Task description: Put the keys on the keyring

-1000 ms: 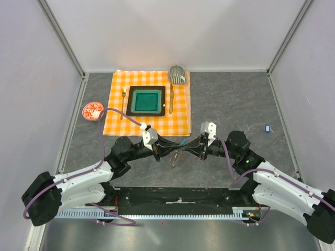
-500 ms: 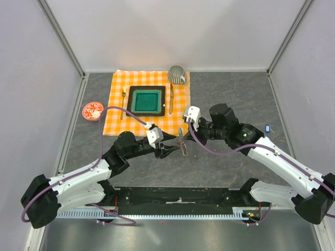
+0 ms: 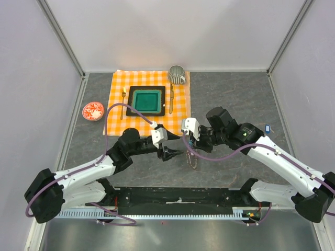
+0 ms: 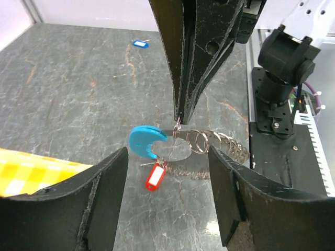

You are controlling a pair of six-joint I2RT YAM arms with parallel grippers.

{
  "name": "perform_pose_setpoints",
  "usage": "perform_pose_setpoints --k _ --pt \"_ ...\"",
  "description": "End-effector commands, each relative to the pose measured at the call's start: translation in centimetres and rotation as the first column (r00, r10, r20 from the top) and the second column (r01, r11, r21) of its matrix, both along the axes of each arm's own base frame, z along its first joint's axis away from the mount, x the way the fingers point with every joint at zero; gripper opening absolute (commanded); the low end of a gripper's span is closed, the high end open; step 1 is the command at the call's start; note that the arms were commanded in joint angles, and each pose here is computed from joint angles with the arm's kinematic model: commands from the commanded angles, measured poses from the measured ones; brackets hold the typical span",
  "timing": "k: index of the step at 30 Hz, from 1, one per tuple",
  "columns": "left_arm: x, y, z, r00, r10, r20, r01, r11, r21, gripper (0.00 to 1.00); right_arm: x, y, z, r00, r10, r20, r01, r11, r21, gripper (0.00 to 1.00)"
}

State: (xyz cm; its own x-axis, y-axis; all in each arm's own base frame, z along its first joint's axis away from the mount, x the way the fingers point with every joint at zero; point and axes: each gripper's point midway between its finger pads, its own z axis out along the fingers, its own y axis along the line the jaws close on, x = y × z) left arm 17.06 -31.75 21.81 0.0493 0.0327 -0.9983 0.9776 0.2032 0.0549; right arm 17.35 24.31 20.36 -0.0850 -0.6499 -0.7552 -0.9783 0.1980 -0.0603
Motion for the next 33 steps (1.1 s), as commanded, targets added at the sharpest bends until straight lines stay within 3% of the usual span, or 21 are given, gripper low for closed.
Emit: perform_pose_setpoints --k 1,4,11,19,33 --pt "-0.6 -1.5 3.2 0.993 -0.098 0.064 0.102 0.992 -0.071 0.67 -0.4 0.9 3.2 0.995 0.068 0.079 -0.075 0.994 0.079 0.0" --pt "-0.9 -1.9 3.3 0.989 -0.133 0.056 0.137 0.988 -0.065 0.59 -0.5 0.9 3.3 0.994 0.07 0.082 -0.077 0.994 0.084 0.0" --pt "-1.1 -2.8 3.0 0.983 -0.18 0.03 0.181 0.982 -0.051 0.54 -0.8 1.0 3.0 0.993 0.082 0.079 -0.089 0.992 0.092 0.0" --pt "-1.1 -3.4 2.3 0.977 -0.212 -0.018 0.212 0.977 -0.013 0.37 -1.0 1.1 3.3 0.992 0.092 0.088 -0.101 0.989 0.106 0.0" --pt "-1.2 -3.8 1.4 0.97 -0.232 -0.071 0.234 0.972 0.018 0.31 -1.2 1.3 3.3 0.992 0.096 0.087 -0.106 0.987 0.117 0.0"
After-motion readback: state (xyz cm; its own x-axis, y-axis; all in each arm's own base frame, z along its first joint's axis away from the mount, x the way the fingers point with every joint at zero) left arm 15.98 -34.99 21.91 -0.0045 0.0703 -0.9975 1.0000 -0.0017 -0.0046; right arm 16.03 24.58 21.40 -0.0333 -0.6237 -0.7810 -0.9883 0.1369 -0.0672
